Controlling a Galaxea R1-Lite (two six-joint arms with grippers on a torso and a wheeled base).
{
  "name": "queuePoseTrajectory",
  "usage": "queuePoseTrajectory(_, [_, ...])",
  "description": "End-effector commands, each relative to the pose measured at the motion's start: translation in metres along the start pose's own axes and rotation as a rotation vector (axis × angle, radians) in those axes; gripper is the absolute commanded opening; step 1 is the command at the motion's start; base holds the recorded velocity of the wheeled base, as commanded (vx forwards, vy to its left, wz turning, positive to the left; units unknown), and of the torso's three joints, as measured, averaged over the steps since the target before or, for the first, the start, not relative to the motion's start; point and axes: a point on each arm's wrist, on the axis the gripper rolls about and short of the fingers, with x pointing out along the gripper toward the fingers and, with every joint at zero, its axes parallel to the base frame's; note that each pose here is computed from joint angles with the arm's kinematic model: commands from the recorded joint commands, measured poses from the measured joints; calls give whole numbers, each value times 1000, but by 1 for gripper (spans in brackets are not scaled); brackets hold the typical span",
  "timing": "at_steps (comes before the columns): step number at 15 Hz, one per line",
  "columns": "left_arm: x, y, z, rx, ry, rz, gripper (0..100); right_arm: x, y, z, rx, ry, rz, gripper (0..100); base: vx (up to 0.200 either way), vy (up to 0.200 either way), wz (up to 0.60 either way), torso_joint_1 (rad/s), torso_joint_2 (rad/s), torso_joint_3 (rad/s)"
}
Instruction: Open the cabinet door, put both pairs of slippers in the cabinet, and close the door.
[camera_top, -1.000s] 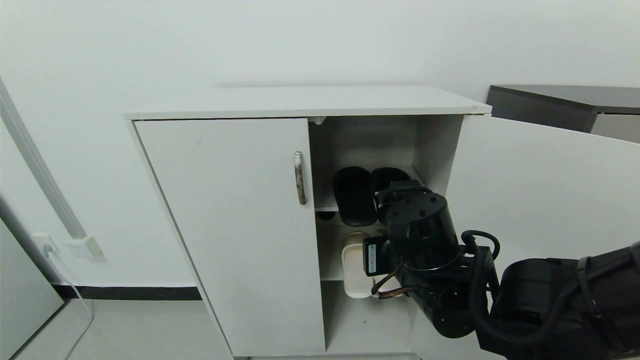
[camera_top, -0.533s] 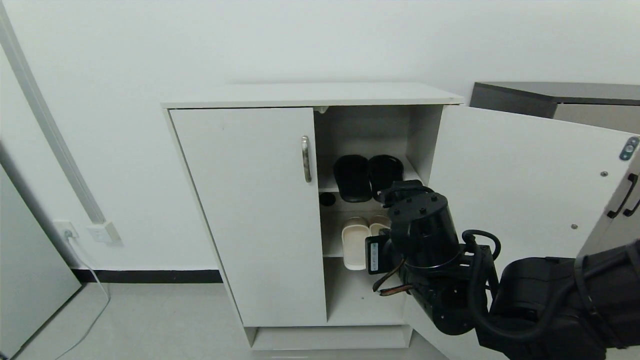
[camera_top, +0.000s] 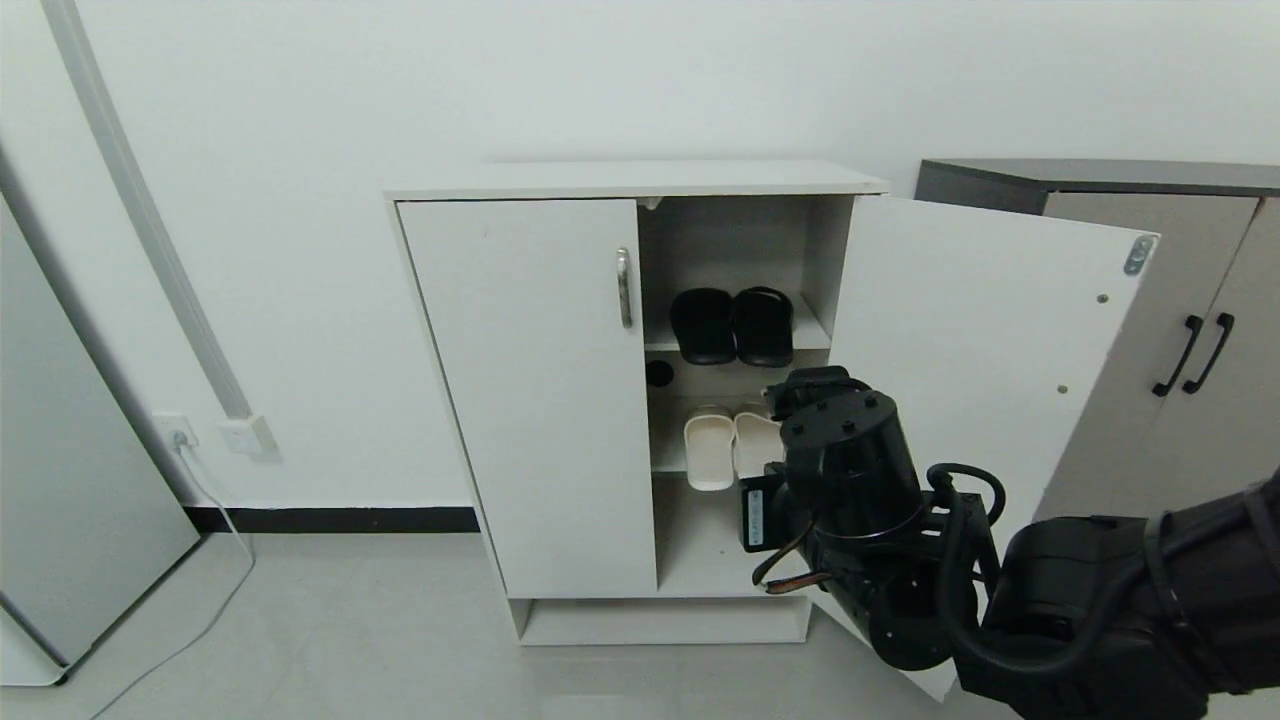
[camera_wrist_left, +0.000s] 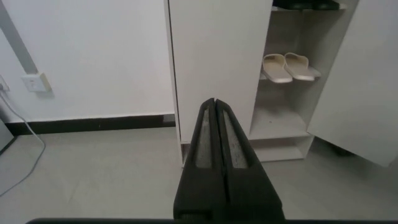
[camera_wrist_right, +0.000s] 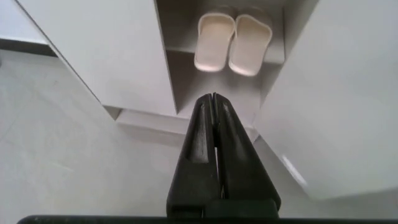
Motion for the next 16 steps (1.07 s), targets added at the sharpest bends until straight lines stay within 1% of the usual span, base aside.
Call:
queuePoseTrajectory(1, [0, 0, 0, 0, 2, 0, 0, 2, -1, -3, -6, 9, -6, 0, 0, 0, 0, 0, 0, 0])
queuePoseTrajectory(4, [0, 0, 0, 2, 2, 0, 0, 0, -3, -2, 10, -17, 2, 0, 0, 0, 0, 0, 0, 0])
queuePoseTrajectory(7, [0, 0, 0, 2, 2, 0, 0, 1, -5, -7, -10, -30, 8, 0, 0, 0, 0, 0, 0, 0])
queuePoseTrajectory(10, [0, 0, 0, 2, 2, 0, 0, 1, -9, -11, -18, -20, -4, 0, 0, 0, 0, 0, 0, 0])
queuePoseTrajectory(12, [0, 0, 0, 2, 2, 0, 0, 1, -12, -9, -11, -24, -9, 0, 0, 0, 0, 0, 0, 0])
queuePoseTrajectory(16, [0, 0, 0, 2, 2, 0, 0, 1, -12, -9, -12, -22, -8, 0, 0, 0, 0, 0, 0, 0])
